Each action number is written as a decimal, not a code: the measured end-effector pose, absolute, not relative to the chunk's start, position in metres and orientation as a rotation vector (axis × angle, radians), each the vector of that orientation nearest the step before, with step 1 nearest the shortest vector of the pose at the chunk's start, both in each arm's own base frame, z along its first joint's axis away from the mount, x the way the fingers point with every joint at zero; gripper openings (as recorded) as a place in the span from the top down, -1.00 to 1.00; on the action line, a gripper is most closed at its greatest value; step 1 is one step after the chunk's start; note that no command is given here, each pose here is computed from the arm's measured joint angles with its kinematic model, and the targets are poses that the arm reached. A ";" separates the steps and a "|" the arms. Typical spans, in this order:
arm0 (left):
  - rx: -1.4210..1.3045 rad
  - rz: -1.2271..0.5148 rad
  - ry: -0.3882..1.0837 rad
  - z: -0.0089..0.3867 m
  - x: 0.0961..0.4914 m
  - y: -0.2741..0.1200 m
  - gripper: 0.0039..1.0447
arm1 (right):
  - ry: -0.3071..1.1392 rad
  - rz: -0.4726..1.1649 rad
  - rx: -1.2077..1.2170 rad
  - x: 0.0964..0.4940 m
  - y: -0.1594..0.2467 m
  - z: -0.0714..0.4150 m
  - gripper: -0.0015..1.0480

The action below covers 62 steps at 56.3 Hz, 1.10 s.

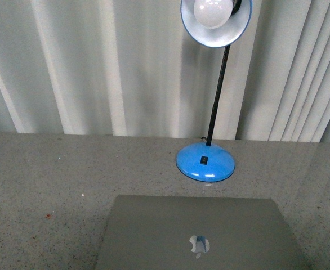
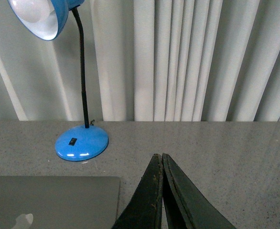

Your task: Close laptop

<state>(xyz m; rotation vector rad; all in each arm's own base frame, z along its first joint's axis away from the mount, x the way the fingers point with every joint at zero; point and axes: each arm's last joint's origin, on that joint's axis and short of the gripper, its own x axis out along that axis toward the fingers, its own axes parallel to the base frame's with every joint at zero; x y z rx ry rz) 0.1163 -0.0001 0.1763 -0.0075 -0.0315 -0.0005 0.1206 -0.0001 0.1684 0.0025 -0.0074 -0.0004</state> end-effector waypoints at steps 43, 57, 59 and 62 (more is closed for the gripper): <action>-0.007 0.000 -0.025 0.173 0.096 0.000 0.94 | 0.004 0.000 0.002 0.098 0.000 0.165 0.94; -0.007 0.000 -0.027 0.173 0.096 0.000 0.74 | -0.002 0.000 0.000 0.098 0.000 0.165 0.56; -0.007 0.000 -0.027 0.173 0.096 0.000 0.64 | -0.002 0.000 0.000 0.098 0.000 0.165 0.45; -0.007 0.000 -0.027 0.173 0.096 0.000 0.47 | -0.002 0.000 0.000 0.098 0.000 0.165 0.25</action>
